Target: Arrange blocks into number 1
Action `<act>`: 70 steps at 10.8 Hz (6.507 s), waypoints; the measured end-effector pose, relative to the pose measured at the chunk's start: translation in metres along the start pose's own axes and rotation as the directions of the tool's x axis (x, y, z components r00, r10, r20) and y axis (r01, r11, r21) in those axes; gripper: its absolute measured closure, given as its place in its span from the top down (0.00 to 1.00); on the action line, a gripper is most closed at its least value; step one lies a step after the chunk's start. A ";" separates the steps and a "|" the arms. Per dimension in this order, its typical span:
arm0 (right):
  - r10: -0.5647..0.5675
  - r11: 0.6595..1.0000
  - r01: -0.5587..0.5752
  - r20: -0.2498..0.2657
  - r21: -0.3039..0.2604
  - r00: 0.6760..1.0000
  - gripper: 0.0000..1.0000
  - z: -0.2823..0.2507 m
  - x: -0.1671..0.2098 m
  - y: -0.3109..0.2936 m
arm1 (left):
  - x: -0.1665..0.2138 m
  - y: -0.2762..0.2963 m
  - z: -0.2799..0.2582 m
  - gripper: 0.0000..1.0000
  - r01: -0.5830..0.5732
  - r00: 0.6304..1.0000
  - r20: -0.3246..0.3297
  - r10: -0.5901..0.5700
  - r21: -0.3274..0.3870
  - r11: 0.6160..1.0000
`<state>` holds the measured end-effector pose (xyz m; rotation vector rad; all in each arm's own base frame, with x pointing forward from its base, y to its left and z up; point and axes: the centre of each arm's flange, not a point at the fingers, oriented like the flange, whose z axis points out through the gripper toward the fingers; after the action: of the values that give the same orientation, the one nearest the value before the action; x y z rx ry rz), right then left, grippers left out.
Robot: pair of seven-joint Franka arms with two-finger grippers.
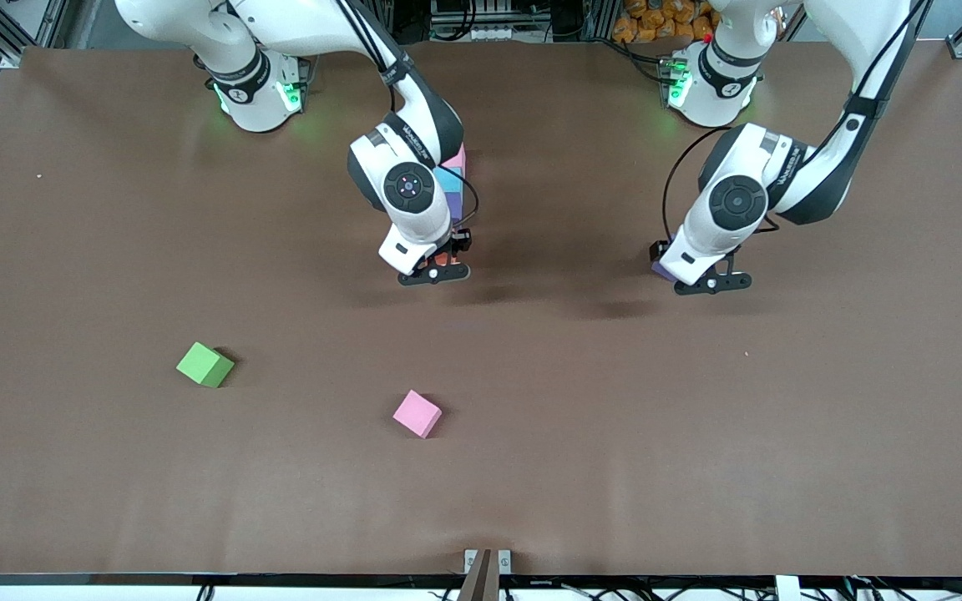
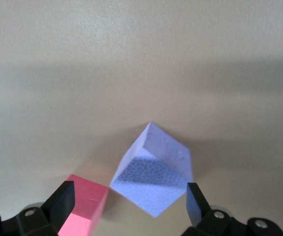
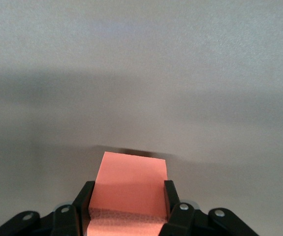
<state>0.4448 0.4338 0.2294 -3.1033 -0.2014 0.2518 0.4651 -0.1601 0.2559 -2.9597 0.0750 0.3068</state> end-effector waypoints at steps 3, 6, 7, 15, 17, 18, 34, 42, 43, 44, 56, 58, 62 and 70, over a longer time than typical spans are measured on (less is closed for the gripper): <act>-0.015 1.000 0.015 0.007 -0.007 1.000 0.61 0.005 -0.007 -0.009 | -0.003 0.008 -0.005 1.00 -0.209 0.976 -0.067 0.208 -0.012 0.978; -0.018 1.000 0.018 0.017 -0.007 1.000 0.62 0.010 -0.012 -0.015 | -0.024 0.050 0.004 1.00 -0.381 0.914 -0.159 0.373 -0.020 0.924; -0.018 1.000 0.019 0.021 -0.009 1.000 0.63 0.013 -0.013 -0.016 | -0.030 0.050 0.014 1.00 -0.438 0.890 -0.152 0.431 -0.015 0.899; 0.003 1.000 -0.002 0.027 -0.004 1.000 1.00 -0.003 -0.009 -0.010 | -0.017 0.018 0.019 1.00 -0.491 0.853 -0.181 0.489 0.039 0.870; 0.074 0.996 -0.074 -0.004 0.047 0.997 1.00 -0.061 0.014 0.028 | -0.014 0.011 0.021 1.00 -0.488 0.853 -0.187 0.486 0.038 0.872; 0.130 0.988 -0.126 -0.041 0.092 0.991 1.00 -0.104 0.031 0.063 | -0.015 0.012 0.023 1.00 -0.491 0.853 -0.185 0.488 0.035 0.871; 0.208 0.978 -0.210 -0.227 0.016 0.951 1.00 -0.415 -0.014 0.448 | -0.027 0.008 0.067 1.00 -0.495 0.866 -0.103 0.490 -0.032 0.868; 0.239 0.970 -0.242 -0.217 0.013 0.946 1.00 -0.439 -0.040 0.464 | -0.022 -0.001 0.066 0.60 -0.454 0.888 -0.107 0.448 -0.039 0.890; 0.236 0.971 -0.239 -0.220 0.012 0.947 1.00 -0.441 -0.039 0.462 | -0.018 0.000 0.061 0.60 -0.423 0.901 -0.123 0.416 -0.041 0.905; 0.234 0.971 -0.238 -0.221 0.011 0.947 1.00 -0.441 -0.038 0.462 | -0.011 0.004 0.051 0.60 -0.384 0.916 -0.146 0.375 -0.043 0.922; 0.208 0.978 -0.209 -0.110 0.000 0.972 1.00 -0.433 -0.047 0.444 | 0.045 0.285 -0.059 0.59 0.078 0.997 0.025 -0.075 -0.233 0.969; 0.208 0.978 -0.209 -0.083 -0.001 0.975 1.00 -0.431 -0.049 0.443 | 0.041 0.328 -0.040 0.59 0.129 0.992 0.038 -0.123 -0.218 0.968; 0.207 0.978 -0.208 -0.076 -0.002 0.975 1.00 -0.430 -0.050 0.442 | 0.025 0.382 -0.031 0.59 0.143 0.990 0.042 -0.137 -0.224 0.964; 0.207 0.978 -0.208 -0.075 -0.002 0.975 1.00 -0.430 -0.050 0.442 | 0.009 0.418 -0.010 0.59 0.129 0.991 -0.003 -0.134 -0.230 0.964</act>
<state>0.5214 -0.0156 0.6477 -3.1363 0.1247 0.1390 0.4484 -0.5743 0.1974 -3.1768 -0.1661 0.2883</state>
